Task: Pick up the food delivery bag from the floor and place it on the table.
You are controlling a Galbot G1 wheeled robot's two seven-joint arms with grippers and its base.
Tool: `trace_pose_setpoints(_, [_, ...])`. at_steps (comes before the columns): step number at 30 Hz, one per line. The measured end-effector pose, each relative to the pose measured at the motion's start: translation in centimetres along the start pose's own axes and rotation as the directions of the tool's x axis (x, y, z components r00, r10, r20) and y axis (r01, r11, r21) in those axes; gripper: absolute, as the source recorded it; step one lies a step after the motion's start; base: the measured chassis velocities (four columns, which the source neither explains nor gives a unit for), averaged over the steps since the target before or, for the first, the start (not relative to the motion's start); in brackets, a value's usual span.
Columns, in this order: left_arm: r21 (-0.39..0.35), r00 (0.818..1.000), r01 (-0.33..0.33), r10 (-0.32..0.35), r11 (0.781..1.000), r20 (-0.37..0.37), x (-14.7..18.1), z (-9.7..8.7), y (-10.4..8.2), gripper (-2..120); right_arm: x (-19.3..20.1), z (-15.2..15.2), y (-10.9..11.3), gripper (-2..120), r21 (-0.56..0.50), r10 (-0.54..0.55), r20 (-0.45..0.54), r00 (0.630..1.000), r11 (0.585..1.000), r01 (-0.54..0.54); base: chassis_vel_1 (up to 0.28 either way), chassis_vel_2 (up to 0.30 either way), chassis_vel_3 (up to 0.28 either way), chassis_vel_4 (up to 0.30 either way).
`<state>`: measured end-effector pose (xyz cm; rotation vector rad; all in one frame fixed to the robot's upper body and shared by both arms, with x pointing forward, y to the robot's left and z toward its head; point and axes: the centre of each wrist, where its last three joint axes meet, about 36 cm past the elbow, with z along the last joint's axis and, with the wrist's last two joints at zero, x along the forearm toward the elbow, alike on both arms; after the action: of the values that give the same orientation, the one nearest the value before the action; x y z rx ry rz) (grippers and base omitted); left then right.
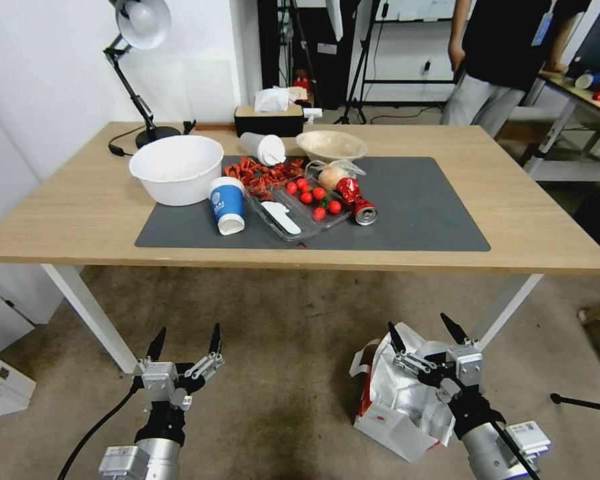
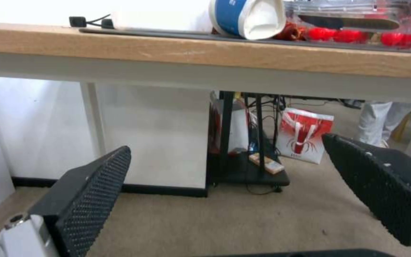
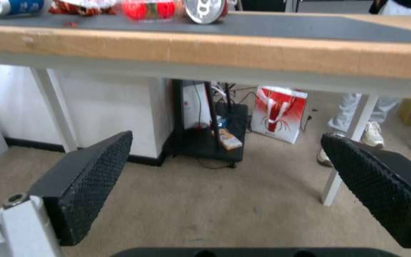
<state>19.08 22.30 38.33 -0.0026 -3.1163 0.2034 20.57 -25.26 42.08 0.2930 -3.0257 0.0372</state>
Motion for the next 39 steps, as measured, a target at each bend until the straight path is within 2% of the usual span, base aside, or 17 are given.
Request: trace_pose_setpoints(39, [0.002, 1.000, 0.015, -0.015, 1.000, 0.001, -0.27, 0.66, 0.08, 100, -0.14, 0.97, 0.13, 100, -0.018, -0.019, -0.020, 1.000, 1.000, 0.018, 0.000, 0.000, 0.000, 0.000])
